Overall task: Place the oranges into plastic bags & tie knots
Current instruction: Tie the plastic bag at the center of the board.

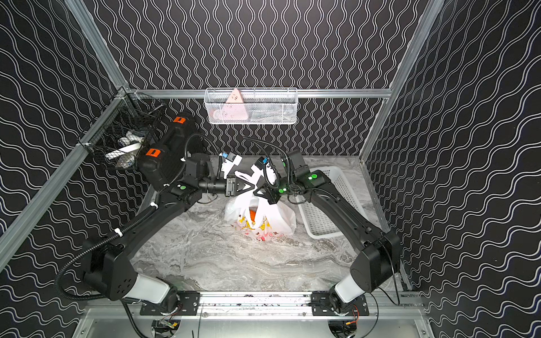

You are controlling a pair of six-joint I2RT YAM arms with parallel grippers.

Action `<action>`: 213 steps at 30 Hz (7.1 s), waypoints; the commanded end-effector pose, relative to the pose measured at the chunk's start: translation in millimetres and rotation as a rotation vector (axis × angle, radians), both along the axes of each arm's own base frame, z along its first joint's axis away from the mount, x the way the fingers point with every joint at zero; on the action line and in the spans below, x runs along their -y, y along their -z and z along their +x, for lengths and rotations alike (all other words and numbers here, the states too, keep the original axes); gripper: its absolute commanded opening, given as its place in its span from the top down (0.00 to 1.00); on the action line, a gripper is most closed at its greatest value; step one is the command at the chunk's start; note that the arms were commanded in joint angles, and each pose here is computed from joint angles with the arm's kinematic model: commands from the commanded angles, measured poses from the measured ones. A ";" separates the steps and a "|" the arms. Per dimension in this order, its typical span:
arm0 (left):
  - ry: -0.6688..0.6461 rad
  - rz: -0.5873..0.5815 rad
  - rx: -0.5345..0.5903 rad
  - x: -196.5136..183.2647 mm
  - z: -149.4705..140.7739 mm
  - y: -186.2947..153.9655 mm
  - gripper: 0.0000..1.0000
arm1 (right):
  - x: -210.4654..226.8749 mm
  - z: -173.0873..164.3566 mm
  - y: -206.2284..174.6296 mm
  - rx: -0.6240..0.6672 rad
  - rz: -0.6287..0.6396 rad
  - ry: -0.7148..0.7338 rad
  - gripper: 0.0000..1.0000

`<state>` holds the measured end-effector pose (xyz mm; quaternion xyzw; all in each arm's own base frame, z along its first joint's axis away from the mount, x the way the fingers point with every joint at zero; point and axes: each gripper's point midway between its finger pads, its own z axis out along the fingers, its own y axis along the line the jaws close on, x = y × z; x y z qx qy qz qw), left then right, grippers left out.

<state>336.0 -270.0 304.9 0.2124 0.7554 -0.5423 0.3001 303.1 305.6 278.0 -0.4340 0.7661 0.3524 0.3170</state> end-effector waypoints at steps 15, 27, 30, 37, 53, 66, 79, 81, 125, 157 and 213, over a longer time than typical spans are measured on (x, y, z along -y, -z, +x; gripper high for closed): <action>-0.011 -0.052 0.032 -1.1 4.6 -11.3 1.00 | 45.0 57.5 -53.6 -0.242 0.315 0.333 0.30; -0.005 -0.055 0.017 -1.6 1.3 -6.5 1.00 | 24.5 98.3 -56.7 -0.325 0.456 0.300 0.24; -0.004 -0.055 0.022 -1.9 0.2 -7.5 1.00 | 22.4 101.8 -55.1 -0.338 0.464 0.299 0.31; -0.001 -0.053 0.026 -1.9 0.8 -8.3 1.00 | 20.3 99.0 -55.1 -0.350 0.466 0.275 0.60; -0.018 -0.082 0.017 -6.4 11.0 -10.8 1.00 | 38.3 56.5 -79.0 -0.295 0.435 0.263 1.00; -0.001 -0.118 0.014 -8.8 15.9 -16.4 1.00 | 37.8 -13.4 -59.5 -0.382 0.408 0.225 1.00; 0.005 -0.124 0.011 -7.6 19.6 -22.2 1.00 | -7.6 -28.1 8.2 -0.396 0.251 0.270 1.00; 0.003 -0.121 0.005 -7.8 19.4 -20.7 1.00 | -5.1 -12.2 17.8 -0.331 0.217 0.322 1.00; -0.086 -0.022 -0.030 -14.2 30.1 -0.1 0.97 | -45.5 33.1 20.0 0.170 0.304 0.264 1.00; -0.038 -0.065 0.027 -11.8 20.8 -14.8 1.00 | 22.6 -0.6 -17.8 0.308 0.028 0.032 0.39; -0.074 -0.015 -0.069 -18.7 3.6 -1.9 0.39 | -31.1 61.7 -5.1 0.654 0.245 0.122 1.00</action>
